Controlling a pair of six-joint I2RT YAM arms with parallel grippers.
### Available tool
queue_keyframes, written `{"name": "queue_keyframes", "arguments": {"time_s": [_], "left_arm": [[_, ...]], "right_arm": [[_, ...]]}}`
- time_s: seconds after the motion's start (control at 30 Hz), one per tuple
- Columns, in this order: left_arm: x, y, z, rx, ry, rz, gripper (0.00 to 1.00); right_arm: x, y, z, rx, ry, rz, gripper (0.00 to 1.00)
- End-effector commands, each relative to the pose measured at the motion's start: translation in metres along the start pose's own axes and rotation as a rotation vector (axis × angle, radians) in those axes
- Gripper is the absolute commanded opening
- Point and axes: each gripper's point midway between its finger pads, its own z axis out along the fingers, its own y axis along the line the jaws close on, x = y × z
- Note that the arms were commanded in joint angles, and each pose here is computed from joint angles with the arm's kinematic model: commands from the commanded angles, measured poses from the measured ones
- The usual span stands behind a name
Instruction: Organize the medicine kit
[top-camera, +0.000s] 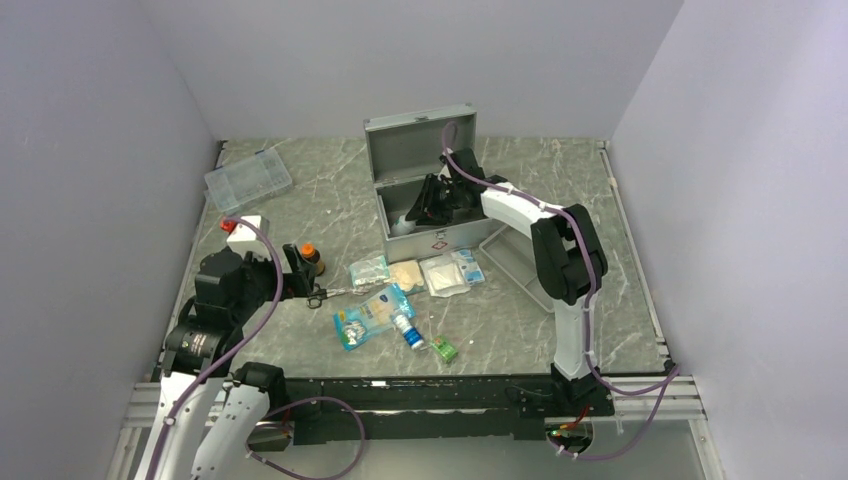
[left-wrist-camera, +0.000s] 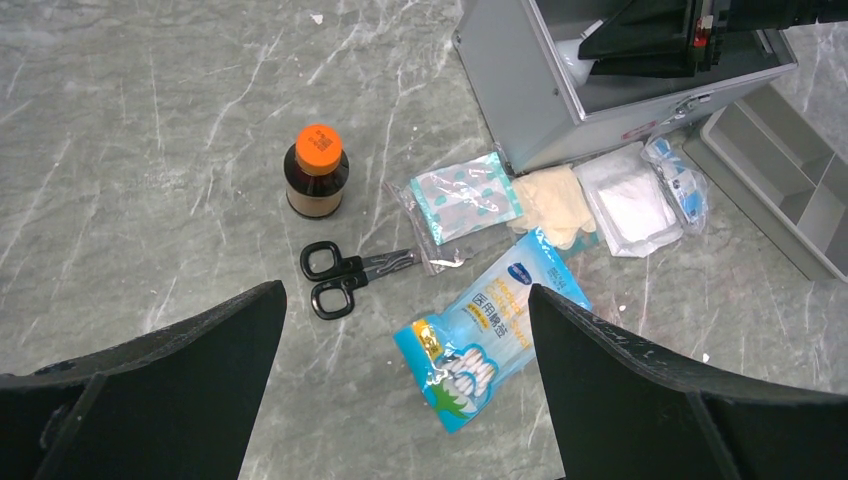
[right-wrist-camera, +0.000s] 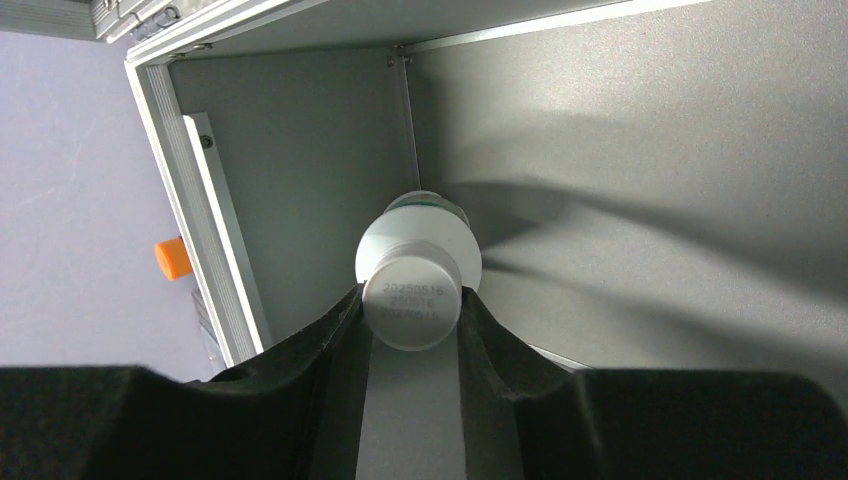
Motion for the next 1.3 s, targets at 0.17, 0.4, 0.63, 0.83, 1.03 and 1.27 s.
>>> {"name": "queue_keyframes", "arguments": {"time_s": [0.17, 0.4, 0.63, 0.83, 1.03, 1.27], "left_arm": [[-0.008, -0.005, -0.001, 0.022, -0.036, -0.015, 0.99], [-0.009, -0.004, -0.004, 0.018, -0.05, -0.018, 0.99], [-0.009, -0.007, -0.003, 0.03, -0.035, -0.021, 0.99], [-0.008, -0.01, -0.001, 0.037, -0.004, -0.037, 0.99], [-0.009, -0.008, 0.002, 0.015, 0.01, -0.06, 0.99], [-0.003, 0.005, 0.014, -0.084, 0.093, -0.125, 0.99]], "right_arm": [[-0.012, 0.007, 0.007, -0.027, -0.021, 0.053, 0.06], [-0.01, -0.006, 0.01, 0.016, -0.026, 0.061, 0.3], [-0.009, -0.015, 0.009, 0.045, -0.027, 0.066, 0.5], [-0.014, -0.014, 0.002, 0.067, -0.048, 0.045, 0.56], [-0.025, -0.011, -0.014, 0.117, -0.091, -0.003, 0.61], [-0.051, -0.003, -0.057, 0.237, -0.212, -0.106, 0.66]]}}
